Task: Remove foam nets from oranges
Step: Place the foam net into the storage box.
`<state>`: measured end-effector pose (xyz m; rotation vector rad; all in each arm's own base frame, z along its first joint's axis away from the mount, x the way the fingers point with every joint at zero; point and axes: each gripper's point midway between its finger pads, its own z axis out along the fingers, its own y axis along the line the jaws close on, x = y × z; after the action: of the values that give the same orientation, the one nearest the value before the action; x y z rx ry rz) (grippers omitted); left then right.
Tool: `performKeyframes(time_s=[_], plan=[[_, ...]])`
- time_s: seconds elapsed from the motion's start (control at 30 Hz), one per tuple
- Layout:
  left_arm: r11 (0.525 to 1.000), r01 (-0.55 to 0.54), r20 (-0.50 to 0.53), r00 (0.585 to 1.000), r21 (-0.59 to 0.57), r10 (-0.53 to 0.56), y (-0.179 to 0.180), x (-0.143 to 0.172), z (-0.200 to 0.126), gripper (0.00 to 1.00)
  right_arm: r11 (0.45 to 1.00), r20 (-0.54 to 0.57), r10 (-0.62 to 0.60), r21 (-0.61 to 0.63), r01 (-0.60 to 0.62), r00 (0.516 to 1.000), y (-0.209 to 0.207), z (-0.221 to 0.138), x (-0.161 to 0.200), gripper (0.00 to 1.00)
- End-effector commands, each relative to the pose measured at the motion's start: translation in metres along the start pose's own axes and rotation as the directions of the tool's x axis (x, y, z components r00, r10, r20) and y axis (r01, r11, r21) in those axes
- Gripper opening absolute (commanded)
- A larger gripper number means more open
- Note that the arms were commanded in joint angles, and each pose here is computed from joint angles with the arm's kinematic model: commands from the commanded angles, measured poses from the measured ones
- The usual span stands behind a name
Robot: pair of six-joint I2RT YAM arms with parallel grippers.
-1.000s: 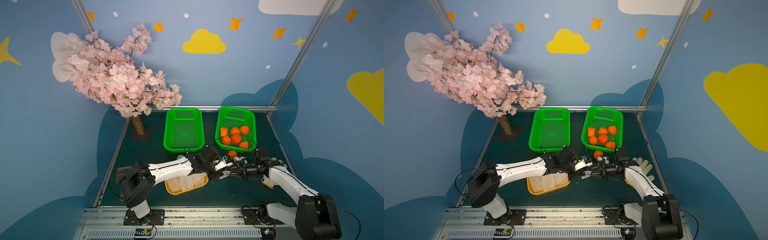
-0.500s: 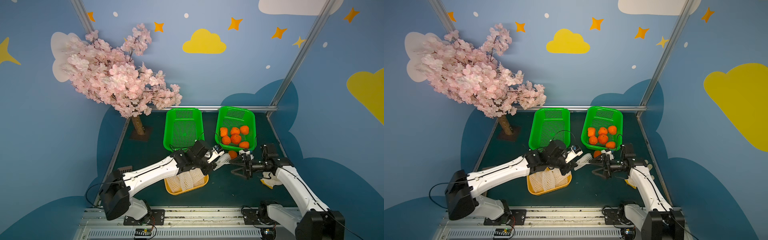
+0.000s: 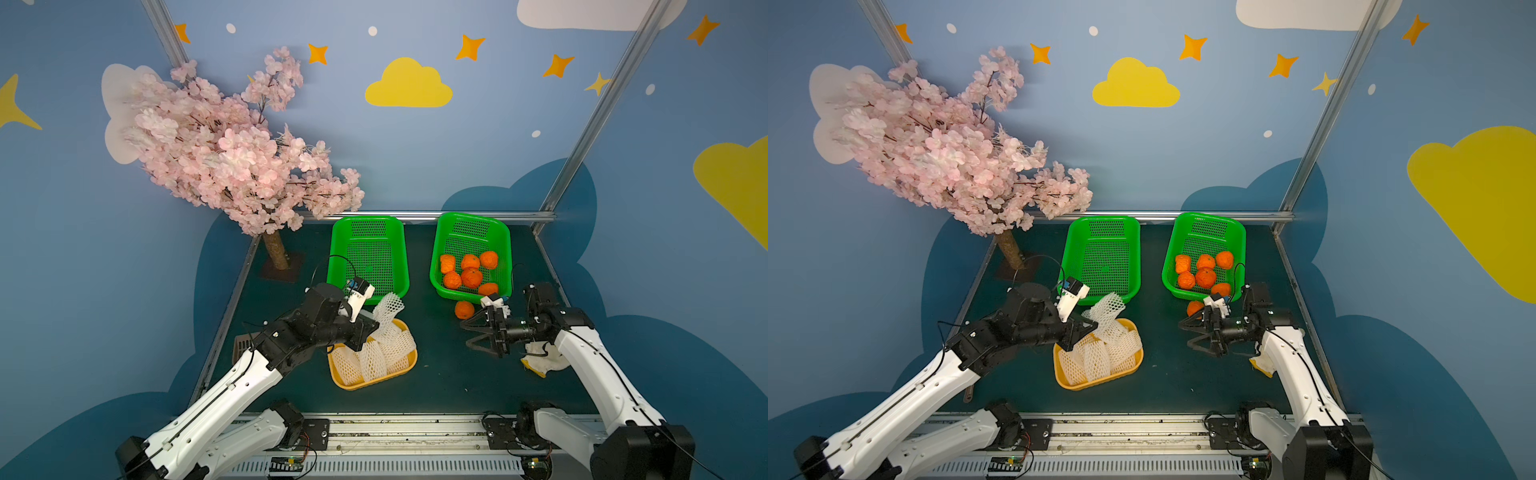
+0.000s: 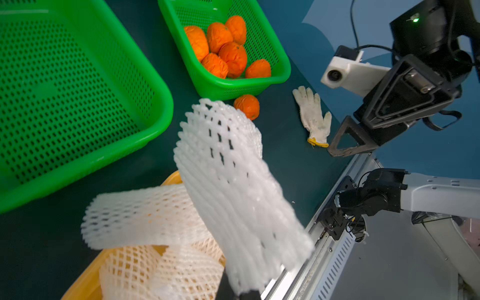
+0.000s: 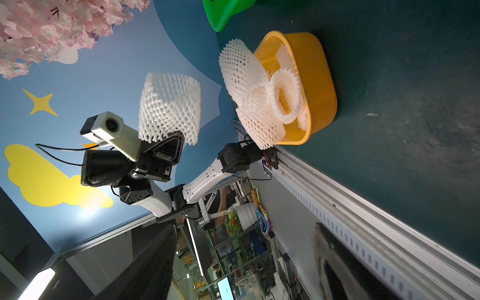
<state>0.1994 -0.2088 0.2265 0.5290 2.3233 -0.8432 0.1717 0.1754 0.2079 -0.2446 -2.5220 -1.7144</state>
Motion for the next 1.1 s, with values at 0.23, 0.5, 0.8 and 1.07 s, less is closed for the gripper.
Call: performKeyframes(time_s=[0.23, 0.5, 0.8, 1.07], plan=[[0.951, 0.3, -0.118, 0.944, -0.081, -0.308, 0.063, 0.04, 0.03, 0.03, 0.976, 0.04, -0.052, 0.215, 0.042, 0.998, -0.028, -0.005, -0.02, 0.81], [0.897, 0.418, -0.293, 0.847, -0.145, -0.443, 0.086, 0.085, 0.059, 0.03, 0.922, 0.047, -0.055, 0.385, 0.033, 0.997, -0.068, -0.005, -0.047, 0.81], [0.853, 0.435, -0.447, 0.726, -0.289, -0.522, 0.106, 0.12, 0.07, 0.03, 0.88, 0.053, -0.054, 0.474, 0.022, 0.997, -0.092, -0.002, -0.074, 0.81], [0.836, 0.369, -0.452, 0.714, -0.406, -0.534, 0.124, 0.119, 0.065, 0.06, 0.812, 0.064, -0.128, 0.58, 0.067, 0.99, -0.106, -0.003, -0.107, 0.81]])
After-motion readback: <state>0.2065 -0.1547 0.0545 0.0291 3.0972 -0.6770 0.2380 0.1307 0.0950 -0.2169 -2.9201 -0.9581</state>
